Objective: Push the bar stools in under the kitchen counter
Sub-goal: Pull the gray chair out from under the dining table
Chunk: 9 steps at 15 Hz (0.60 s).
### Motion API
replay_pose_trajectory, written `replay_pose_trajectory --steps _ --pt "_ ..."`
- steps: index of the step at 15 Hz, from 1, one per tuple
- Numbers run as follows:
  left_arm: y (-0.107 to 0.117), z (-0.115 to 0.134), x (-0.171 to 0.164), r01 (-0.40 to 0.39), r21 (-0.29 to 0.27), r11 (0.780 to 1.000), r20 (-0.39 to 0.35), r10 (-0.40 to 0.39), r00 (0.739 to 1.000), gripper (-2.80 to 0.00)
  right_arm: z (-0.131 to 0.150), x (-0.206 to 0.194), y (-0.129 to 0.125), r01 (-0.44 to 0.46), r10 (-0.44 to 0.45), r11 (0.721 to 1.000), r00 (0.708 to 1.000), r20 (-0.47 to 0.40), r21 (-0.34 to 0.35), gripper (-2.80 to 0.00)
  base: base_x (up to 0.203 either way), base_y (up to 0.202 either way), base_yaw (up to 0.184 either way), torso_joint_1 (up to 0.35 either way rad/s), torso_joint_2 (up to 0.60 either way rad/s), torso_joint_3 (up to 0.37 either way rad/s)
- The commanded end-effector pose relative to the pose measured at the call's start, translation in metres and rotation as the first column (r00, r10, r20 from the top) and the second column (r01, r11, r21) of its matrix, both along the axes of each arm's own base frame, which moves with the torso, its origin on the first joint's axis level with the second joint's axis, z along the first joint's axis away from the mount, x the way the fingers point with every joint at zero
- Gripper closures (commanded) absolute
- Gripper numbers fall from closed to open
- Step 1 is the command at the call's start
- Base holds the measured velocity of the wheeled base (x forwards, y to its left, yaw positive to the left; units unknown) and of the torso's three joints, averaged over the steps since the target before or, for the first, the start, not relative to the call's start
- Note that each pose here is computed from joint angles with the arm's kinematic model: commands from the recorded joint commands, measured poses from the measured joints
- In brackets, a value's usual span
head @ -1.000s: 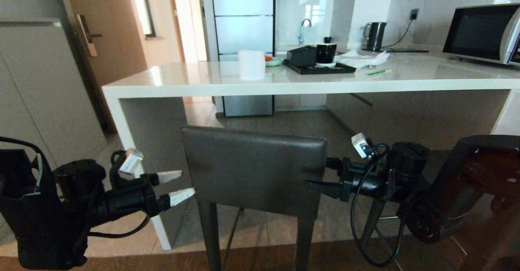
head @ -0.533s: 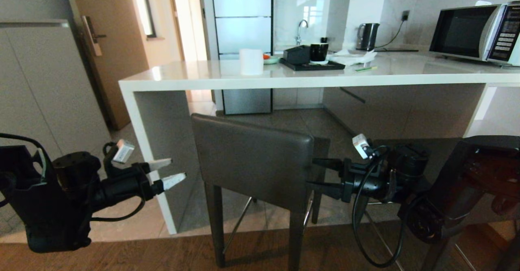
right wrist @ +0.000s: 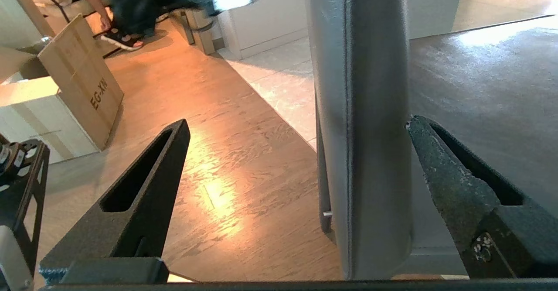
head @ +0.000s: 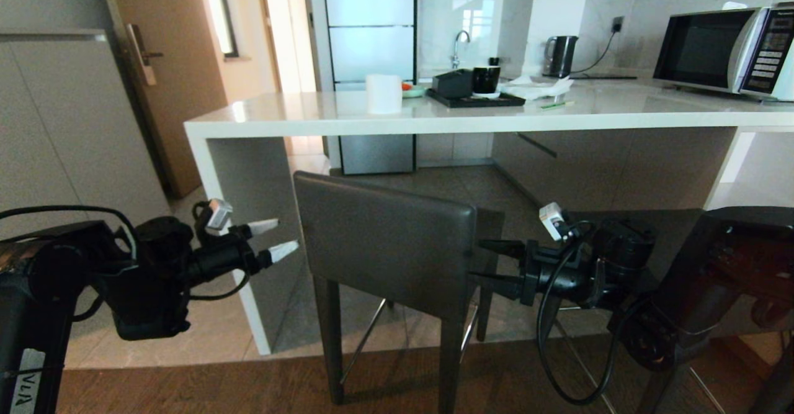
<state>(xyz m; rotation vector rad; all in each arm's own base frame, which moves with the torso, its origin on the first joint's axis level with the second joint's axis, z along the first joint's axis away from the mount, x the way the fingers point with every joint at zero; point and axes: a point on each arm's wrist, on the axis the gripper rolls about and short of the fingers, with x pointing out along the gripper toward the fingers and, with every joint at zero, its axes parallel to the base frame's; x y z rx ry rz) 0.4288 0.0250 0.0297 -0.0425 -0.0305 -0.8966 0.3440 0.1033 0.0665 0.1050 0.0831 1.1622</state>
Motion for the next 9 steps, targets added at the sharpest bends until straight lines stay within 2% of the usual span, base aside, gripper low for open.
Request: replay_pose_trajectory --steps 1,2,4,7,9 --pt "0.0 -0.004 0.018 0.026 0.0 1.0 0.022 -0.026 0.999 -2.8 0.001 -0.001 0.0 -0.004 0.004 1.0 1.0 0.008 0.002 -2.8 0.0 0.0 0.0 0.0 0.0 0.0" --pt "0.002 -0.002 0.026 0.067 0.001 0.998 0.013 -0.067 0.998 -2.8 0.002 -0.001 0.0 -0.004 0.004 1.0 1.0 0.009 0.003 -2.8 0.0 0.0 0.0 0.0 0.0 0.0" --pt "0.009 -0.009 0.038 0.099 0.002 0.995 0.007 -0.099 0.995 -2.8 0.001 -0.001 0.0 -0.003 0.003 1.0 1.0 0.007 0.002 -2.8 0.0 0.0 0.0 0.0 0.0 0.0" --pt "0.009 -0.009 0.04 0.229 -0.021 0.973 -0.035 -0.229 0.973 -2.8 -0.001 -0.001 0.002 -0.001 0.001 1.0 1.0 0.001 0.0 -2.8 0.0 0.0 0.0 0.0 0.0 0.0" --pt "0.009 -0.01 0.051 0.231 -0.01 0.973 0.0 -0.231 0.973 -2.8 0.001 -0.004 0.009 -0.019 0.019 1.0 1.0 0.004 0.001 -2.8 0.0 0.0 0.0 0.0 0.0 0.0"
